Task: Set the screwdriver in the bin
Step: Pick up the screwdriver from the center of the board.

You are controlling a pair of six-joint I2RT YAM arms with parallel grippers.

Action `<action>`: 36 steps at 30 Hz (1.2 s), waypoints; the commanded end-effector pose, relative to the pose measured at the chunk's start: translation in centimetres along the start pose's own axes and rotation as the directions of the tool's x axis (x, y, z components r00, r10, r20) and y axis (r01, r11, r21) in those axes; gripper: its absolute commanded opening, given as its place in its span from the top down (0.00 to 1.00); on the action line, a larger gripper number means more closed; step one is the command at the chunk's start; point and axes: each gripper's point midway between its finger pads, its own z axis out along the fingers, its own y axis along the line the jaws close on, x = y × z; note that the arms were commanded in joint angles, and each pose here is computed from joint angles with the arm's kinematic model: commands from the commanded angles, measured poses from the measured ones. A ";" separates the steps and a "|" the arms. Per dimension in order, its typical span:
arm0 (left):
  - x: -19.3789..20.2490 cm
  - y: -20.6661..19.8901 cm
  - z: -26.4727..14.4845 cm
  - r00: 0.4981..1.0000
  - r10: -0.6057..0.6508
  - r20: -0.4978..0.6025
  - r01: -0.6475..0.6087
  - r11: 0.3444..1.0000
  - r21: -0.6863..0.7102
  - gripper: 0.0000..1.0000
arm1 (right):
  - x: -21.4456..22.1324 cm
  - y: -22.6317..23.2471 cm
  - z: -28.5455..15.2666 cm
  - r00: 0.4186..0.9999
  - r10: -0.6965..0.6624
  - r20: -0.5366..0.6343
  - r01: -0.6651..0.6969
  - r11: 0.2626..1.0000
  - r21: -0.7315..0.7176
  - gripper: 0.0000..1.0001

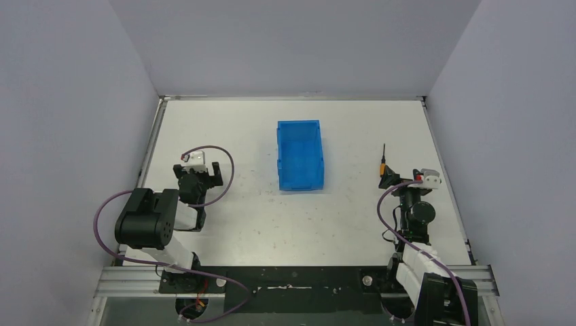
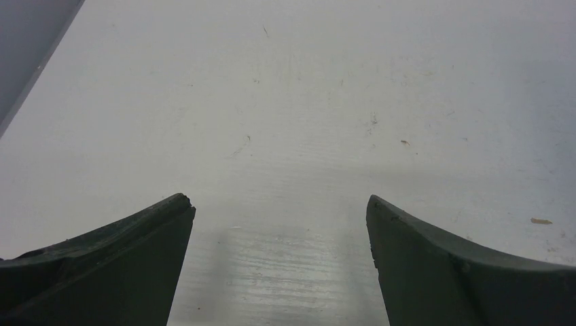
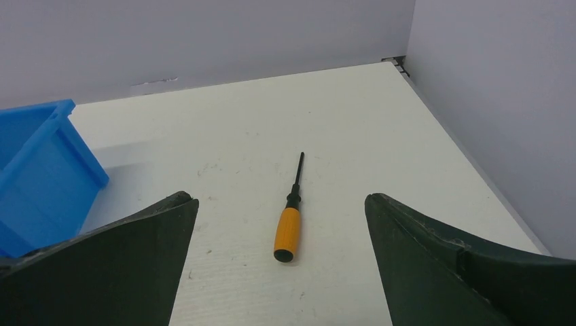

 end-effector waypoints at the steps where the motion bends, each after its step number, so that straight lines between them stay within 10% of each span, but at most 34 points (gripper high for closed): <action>1: -1.7 -0.2 0.4 0.998 -0.009 0.058 0.008 1.000 0.006 0.03 | 3.2 -0.6 -2.2 0.998 0.011 -0.059 -0.009 1.000 0.030 0.00; 27: -1.7 -0.2 0.4 0.998 -0.008 0.058 0.007 1.000 0.006 0.03 | -1.9 0.9 2.1 0.973 0.069 -0.221 -0.072 0.997 -0.002 0.00; 36: -1.7 -0.2 0.4 0.998 -0.009 0.059 0.008 1.000 0.007 0.03 | -5.6 1.9 4.0 0.791 0.147 -0.594 -0.108 0.989 0.100 0.00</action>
